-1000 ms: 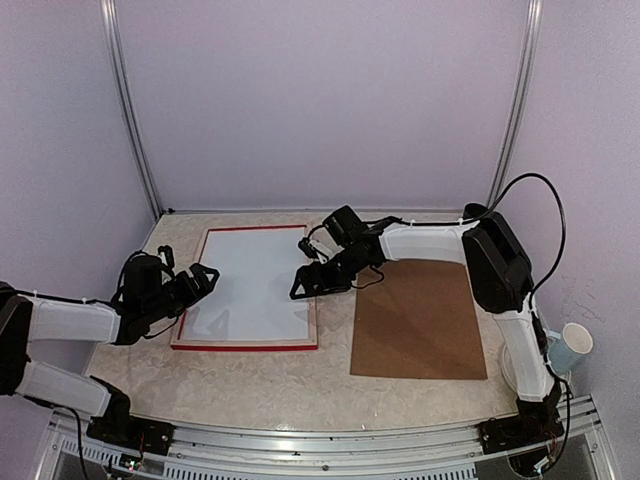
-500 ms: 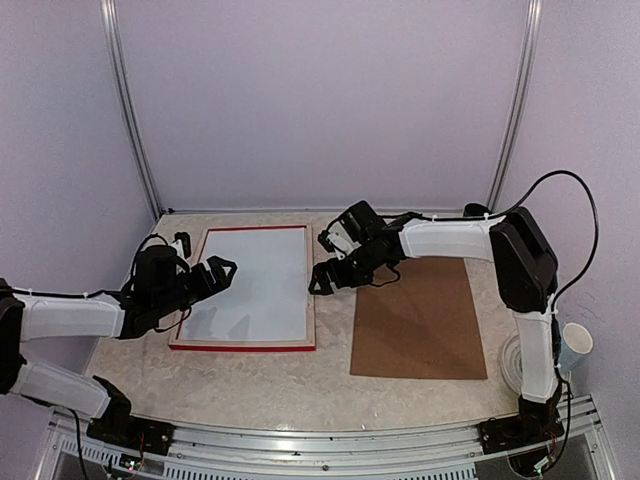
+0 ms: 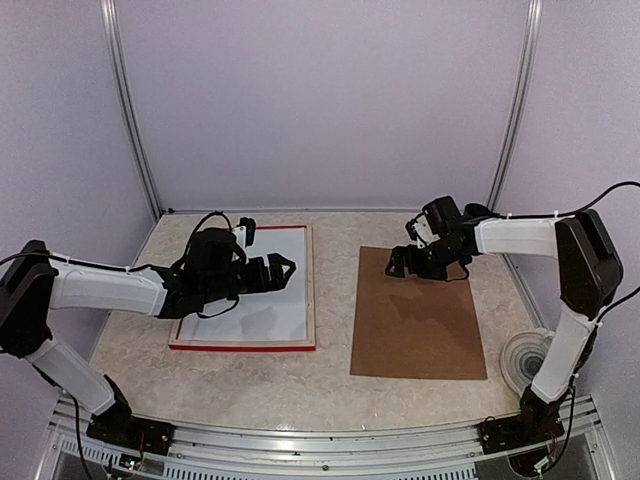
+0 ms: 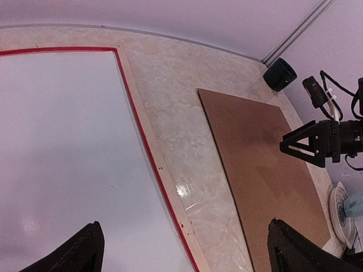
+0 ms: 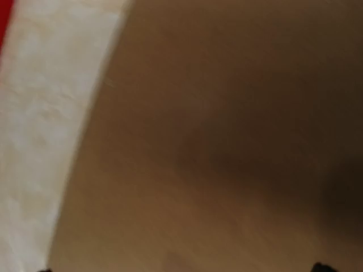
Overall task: Put the photo into the frame
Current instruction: Turn over the backboard at the center of the board.
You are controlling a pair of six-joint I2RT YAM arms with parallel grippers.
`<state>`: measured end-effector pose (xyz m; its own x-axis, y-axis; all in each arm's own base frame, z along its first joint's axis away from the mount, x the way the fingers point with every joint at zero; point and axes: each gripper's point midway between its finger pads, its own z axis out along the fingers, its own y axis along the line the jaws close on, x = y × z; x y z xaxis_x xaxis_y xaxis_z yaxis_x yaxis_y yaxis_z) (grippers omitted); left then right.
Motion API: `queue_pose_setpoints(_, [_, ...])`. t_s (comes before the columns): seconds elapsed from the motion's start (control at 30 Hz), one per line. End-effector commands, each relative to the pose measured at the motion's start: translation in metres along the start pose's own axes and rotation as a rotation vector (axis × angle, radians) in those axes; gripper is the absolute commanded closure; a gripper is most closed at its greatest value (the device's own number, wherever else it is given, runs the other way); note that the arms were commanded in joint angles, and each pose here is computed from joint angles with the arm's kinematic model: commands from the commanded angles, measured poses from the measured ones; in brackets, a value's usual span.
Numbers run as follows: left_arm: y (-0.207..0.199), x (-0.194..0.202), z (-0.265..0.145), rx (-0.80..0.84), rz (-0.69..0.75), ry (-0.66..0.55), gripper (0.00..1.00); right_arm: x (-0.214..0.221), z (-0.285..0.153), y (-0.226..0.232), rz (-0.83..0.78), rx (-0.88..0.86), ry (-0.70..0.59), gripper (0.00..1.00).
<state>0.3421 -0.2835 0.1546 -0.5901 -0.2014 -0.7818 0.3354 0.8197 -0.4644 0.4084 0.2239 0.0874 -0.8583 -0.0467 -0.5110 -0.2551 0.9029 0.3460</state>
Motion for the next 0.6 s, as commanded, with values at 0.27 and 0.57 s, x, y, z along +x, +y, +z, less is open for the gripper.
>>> queue_pose_setpoints(0.27, [-0.093,0.036,0.049,0.167,0.144,0.148,0.01,0.025,-0.05,-0.101,0.228,0.221,-0.069,0.01])
queue_pose_setpoints(0.57, [-0.142,0.068,0.077,0.266,0.193,0.249,0.01,0.048,-0.071,-0.147,0.37,0.297,-0.092,0.01])
